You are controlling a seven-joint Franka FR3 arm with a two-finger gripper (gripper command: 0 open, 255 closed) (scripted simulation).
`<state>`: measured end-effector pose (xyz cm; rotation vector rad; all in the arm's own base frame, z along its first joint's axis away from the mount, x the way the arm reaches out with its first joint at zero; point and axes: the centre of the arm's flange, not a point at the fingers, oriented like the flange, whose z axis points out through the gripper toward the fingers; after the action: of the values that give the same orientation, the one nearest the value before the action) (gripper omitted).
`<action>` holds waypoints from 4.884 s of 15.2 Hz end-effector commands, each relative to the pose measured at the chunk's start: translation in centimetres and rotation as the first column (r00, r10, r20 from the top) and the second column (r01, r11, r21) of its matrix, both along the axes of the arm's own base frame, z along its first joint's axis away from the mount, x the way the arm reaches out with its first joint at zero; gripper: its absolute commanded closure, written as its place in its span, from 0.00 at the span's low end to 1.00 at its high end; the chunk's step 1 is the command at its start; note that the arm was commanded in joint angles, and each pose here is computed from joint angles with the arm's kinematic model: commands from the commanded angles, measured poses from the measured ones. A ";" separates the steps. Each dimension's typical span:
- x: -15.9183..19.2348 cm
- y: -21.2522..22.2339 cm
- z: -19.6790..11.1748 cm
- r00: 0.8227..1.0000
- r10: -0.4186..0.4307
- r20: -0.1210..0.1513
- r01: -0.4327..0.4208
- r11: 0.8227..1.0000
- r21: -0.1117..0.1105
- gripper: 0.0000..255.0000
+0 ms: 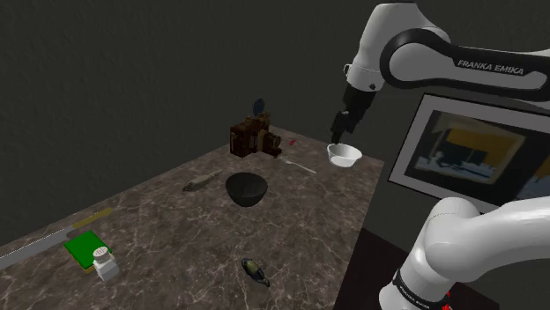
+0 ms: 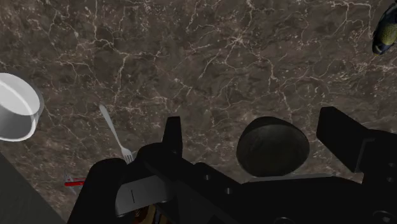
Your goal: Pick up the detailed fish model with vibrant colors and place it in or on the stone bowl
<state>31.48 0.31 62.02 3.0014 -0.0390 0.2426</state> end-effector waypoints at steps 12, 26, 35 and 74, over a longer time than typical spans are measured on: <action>2.8 9.4 -10.6 0.998 -0.024 -0.066 0.025 1.000 0.012 0.00; 5.8 21.6 -24.2 0.987 -0.053 -0.150 0.057 0.998 0.025 0.00; 7.2 29.4 -32.9 0.976 -0.071 -0.204 0.079 0.996 0.032 0.00; 7.1 29.8 -30.8 0.975 -0.072 -0.209 0.081 0.996 0.032 1.00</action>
<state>38.57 30.09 30.57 3.0393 -0.1400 -0.0806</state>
